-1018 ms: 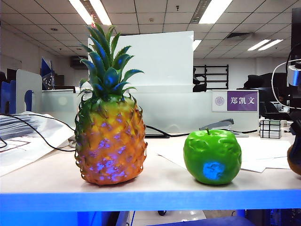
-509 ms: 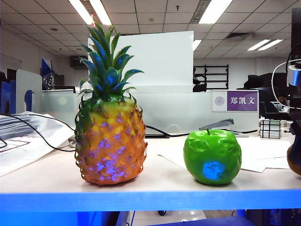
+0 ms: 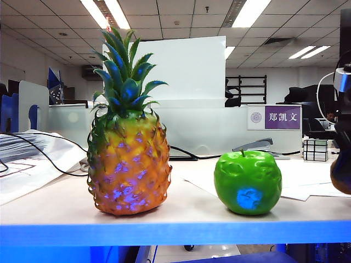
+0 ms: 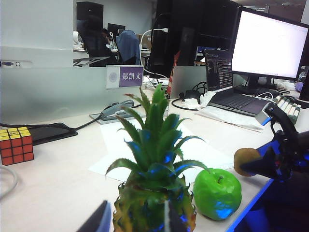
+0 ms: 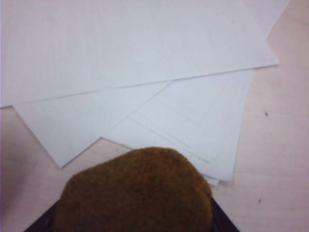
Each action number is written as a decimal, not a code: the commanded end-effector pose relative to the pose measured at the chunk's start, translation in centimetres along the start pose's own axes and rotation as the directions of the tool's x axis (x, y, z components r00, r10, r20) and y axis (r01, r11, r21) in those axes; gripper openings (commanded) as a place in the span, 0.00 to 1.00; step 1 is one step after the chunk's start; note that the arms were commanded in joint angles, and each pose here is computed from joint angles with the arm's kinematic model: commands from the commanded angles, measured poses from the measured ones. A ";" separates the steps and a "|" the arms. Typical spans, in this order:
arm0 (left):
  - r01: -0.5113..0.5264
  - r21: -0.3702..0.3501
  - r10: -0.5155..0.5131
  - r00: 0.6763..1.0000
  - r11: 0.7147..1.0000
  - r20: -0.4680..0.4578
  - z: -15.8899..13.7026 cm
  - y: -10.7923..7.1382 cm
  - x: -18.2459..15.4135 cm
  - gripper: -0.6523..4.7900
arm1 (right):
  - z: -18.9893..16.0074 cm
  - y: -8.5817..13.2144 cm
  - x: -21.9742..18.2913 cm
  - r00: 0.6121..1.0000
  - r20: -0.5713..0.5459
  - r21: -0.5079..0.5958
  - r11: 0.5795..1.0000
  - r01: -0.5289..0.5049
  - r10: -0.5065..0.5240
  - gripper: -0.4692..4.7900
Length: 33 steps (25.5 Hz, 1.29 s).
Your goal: Arrange all the fruits from large to small from left to right in a row.
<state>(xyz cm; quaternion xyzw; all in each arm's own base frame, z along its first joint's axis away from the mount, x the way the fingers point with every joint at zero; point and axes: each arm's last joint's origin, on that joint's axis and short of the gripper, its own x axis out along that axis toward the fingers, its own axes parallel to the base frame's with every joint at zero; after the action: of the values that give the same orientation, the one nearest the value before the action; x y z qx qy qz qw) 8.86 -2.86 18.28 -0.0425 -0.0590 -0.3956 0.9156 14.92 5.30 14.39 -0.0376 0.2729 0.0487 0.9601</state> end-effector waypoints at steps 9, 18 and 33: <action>0.001 0.010 -0.001 1.000 1.000 0.010 0.1 0.0 0.0 0.40 | -0.1 0.3 1.3 1.000 -0.007 0.019 1.000 0.008 -0.008 1.00; 0.001 0.012 -0.001 1.000 1.000 0.010 0.1 0.0 0.0 0.40 | 0.5 0.6 1.9 0.998 0.063 0.064 0.998 -0.025 0.021 1.00; -0.028 -0.006 0.028 0.998 1.000 0.052 0.6 0.0 0.0 0.40 | 7.5 0.4 -2.5 0.673 0.737 0.136 0.961 -0.243 0.065 0.28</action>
<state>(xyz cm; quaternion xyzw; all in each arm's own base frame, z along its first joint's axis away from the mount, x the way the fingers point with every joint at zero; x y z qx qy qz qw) 8.85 -2.84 18.41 -0.0474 -0.0631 -0.3931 0.9161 17.20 6.31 20.27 0.0971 -0.0552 0.0852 0.9901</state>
